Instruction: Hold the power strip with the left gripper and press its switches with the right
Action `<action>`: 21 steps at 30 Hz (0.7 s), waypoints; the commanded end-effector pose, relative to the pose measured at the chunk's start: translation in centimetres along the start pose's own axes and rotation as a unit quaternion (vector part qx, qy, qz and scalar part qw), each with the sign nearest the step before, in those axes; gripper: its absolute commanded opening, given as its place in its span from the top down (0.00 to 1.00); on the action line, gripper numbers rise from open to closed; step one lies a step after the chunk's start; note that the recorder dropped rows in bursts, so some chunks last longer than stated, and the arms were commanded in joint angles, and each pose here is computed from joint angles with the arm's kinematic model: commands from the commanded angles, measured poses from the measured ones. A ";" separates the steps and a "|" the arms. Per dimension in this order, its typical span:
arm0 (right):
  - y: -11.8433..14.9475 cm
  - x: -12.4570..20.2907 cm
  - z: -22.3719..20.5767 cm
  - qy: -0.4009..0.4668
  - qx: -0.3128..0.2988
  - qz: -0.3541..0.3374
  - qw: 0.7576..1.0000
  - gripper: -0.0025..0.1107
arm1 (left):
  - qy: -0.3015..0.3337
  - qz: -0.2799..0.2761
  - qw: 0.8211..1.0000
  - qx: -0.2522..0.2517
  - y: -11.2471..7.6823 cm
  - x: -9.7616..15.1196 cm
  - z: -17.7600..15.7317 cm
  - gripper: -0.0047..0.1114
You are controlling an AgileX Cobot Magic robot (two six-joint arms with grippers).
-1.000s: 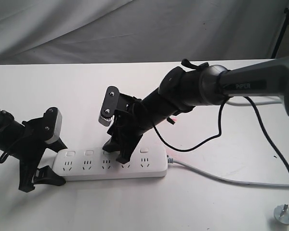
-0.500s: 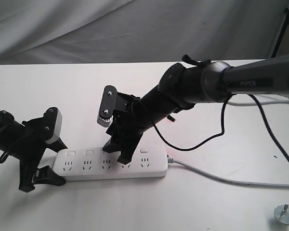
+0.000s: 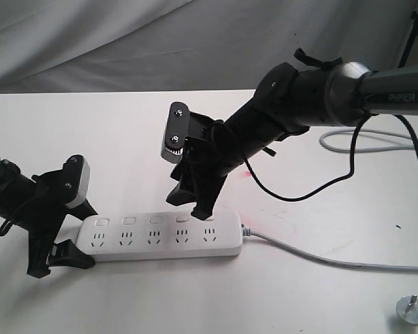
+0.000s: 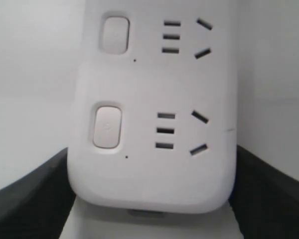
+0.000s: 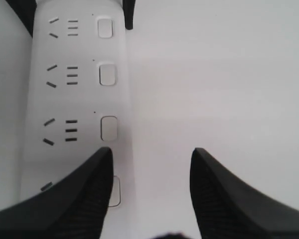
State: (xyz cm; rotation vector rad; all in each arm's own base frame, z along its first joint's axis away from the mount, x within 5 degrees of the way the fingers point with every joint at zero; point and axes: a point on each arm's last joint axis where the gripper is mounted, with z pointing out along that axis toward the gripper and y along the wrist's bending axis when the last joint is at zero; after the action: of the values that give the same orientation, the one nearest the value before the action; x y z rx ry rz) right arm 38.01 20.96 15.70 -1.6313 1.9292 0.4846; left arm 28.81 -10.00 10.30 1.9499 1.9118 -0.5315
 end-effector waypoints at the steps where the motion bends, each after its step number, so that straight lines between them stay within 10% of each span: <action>1: 0.0 0.8 -0.1 0.011 0.009 0.004 1.000 0.58 | 0.000 0.001 1.000 -0.003 0.1 -0.1 0.1 0.38; 21: 0.0 2.1 1.7 0.018 0.007 0.019 1.000 0.58 | 0.000 0.001 1.000 -0.003 0.1 -0.1 0.1 0.38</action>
State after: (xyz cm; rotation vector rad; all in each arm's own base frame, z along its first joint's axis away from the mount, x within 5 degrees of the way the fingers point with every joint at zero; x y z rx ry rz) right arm 38.16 20.54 13.08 -1.6149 1.9895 0.4580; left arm 28.81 -10.00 10.30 1.9499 1.9118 -0.5315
